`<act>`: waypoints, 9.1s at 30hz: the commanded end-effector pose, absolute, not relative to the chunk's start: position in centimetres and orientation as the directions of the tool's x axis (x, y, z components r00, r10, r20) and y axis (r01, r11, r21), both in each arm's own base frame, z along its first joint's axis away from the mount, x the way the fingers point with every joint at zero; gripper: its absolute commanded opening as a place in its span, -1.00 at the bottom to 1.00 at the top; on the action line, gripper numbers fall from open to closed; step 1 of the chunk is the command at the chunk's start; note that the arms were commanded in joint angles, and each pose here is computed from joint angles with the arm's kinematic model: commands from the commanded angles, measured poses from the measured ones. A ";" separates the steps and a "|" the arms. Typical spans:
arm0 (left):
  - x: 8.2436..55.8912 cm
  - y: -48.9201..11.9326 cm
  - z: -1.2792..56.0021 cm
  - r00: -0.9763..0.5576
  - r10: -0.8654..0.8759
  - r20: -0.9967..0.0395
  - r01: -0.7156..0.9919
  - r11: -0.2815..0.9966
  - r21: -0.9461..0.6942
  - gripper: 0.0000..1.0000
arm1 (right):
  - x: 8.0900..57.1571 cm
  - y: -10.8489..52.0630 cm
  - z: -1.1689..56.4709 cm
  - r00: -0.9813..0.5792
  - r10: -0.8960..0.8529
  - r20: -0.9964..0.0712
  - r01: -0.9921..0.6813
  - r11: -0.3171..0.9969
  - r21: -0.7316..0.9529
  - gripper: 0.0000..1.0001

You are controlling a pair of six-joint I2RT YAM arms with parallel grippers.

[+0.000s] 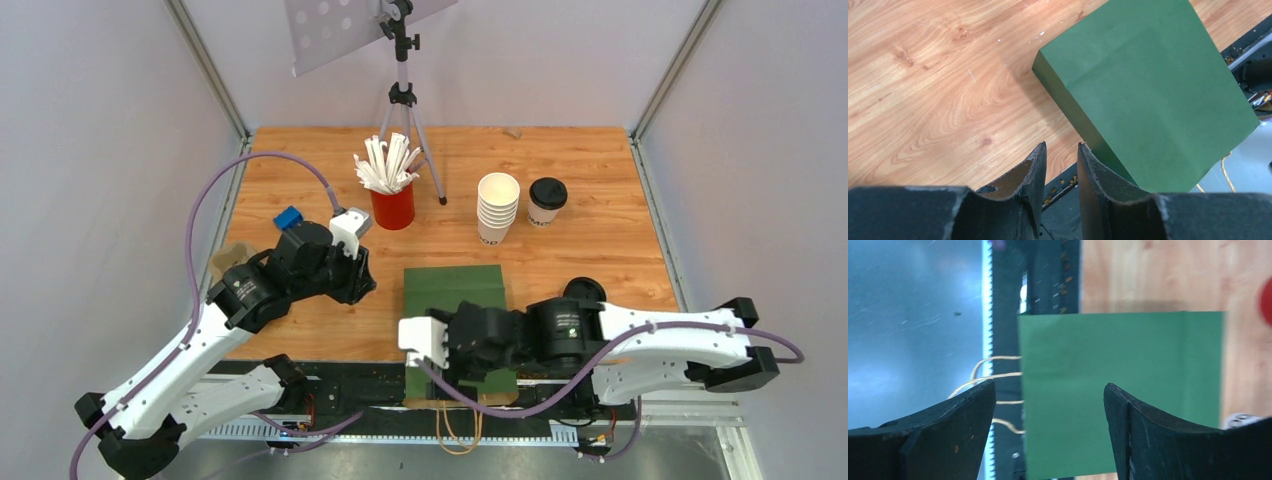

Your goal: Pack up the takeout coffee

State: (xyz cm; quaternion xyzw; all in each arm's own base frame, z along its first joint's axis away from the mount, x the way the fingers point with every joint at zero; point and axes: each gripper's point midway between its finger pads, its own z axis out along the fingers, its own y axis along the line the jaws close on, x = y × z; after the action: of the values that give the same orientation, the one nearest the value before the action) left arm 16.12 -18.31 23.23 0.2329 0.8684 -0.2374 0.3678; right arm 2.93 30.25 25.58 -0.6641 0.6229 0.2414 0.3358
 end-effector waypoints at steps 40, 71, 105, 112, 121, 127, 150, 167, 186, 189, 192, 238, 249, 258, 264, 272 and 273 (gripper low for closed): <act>15.4 -15.9 20.9 -0.646 0.089 -0.758 0.453 0.844 -0.287 -0.28 | -7.7 28.7 11.8 -0.043 -0.799 -0.600 -0.982 0.144 -0.122 -0.72; 12.1 -18.2 23.6 -0.683 0.085 -0.726 0.552 0.710 -0.437 -0.23 | 2.8 30.2 24.1 -0.104 -0.603 -0.791 -0.941 0.317 -0.118 -1.00; 12.6 -20.7 27.3 -0.582 0.056 -0.812 0.678 0.585 -0.445 0.22 | 14.4 30.7 31.3 -0.158 -0.488 -0.858 -0.872 0.477 -0.111 -1.00; 13.6 -20.1 26.4 -0.561 0.078 -0.824 0.666 0.634 -0.393 0.28 | 15.9 30.7 31.9 -0.176 -0.459 -0.871 -0.868 0.489 -0.083 -1.00; 15.7 -21.4 24.8 -0.554 0.093 -0.827 0.658 0.657 -0.368 0.30 | 16.7 30.8 31.7 -0.181 -0.460 -0.869 -0.868 0.491 -0.080 -1.00; 15.9 -21.6 23.9 -0.557 0.107 -0.824 0.661 0.658 -0.361 0.22 | 17.0 30.5 31.7 -0.190 -0.456 -0.869 -0.862 0.501 -0.074 -1.00; 15.4 -22.3 24.4 -0.560 0.091 -0.823 0.680 0.617 -0.395 -1.00 | 16.8 29.4 31.1 -0.233 -0.425 -0.875 -0.848 0.530 -0.032 -0.60; 15.1 -21.1 24.5 -0.585 0.100 -0.805 0.644 0.660 -0.386 -1.00 | 17.6 26.9 39.9 -0.225 -0.178 -0.958 -0.766 0.640 0.061 1.00; 15.0 -20.4 25.3 -0.584 0.098 -0.806 0.631 0.680 -0.375 -1.00 | 39.0 6.6 31.4 -0.582 -0.054 -0.811 -0.048 0.998 -0.032 0.83; 14.8 -20.5 25.6 -0.586 0.091 -0.805 0.634 0.671 -0.385 -1.00 | 41.2 4.8 27.8 -0.647 -0.015 -0.763 -0.036 0.999 0.011 0.65; 14.5 -20.6 25.6 -0.586 0.087 -0.805 0.639 0.661 -0.393 -1.00 | 43.0 5.3 24.6 -0.649 -0.073 -0.758 -0.124 0.992 0.010 0.51; 14.3 -20.0 25.3 -0.581 0.132 -0.803 0.649 0.670 -0.360 -1.00 | 47.0 4.1 17.1 -0.641 -0.145 -0.754 -0.210 0.978 -0.010 0.86; 14.5 -19.6 25.2 -0.580 0.139 -0.803 0.640 0.688 -0.343 -1.00 | 46.8 4.5 19.8 -0.554 -0.170 -0.815 -0.264 0.964 -0.021 0.86; 14.5 -19.8 25.2 -0.585 0.137 -0.799 0.639 0.685 -0.351 -1.00 | 46.9 5.1 18.7 -0.551 -0.188 -0.813 -0.304 0.953 -0.014 0.86; 14.5 -19.6 25.2 -0.588 0.143 -0.796 0.636 0.690 -0.345 -1.00 | 47.2 4.9 17.5 -0.571 -0.204 -0.795 -0.308 0.951 -0.023 0.83; 14.6 -19.6 25.3 -0.585 0.140 -0.799 0.634 0.693 -0.343 -1.00 | 46.6 4.3 16.2 -0.603 -0.230 -0.764 -0.306 0.951 -0.045 0.81; 14.6 -19.7 25.3 -0.585 0.140 -0.799 0.635 0.692 -0.343 -1.00 | 46.5 4.3 16.0 -0.608 -0.230 -0.760 -0.306 0.951 -0.043 0.82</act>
State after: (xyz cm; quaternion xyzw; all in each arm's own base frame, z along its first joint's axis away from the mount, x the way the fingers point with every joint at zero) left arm 14.04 -19.44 23.12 0.2298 0.8487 -0.3091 0.3625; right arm 46.36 4.36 16.44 -0.1380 0.8967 0.0514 0.4173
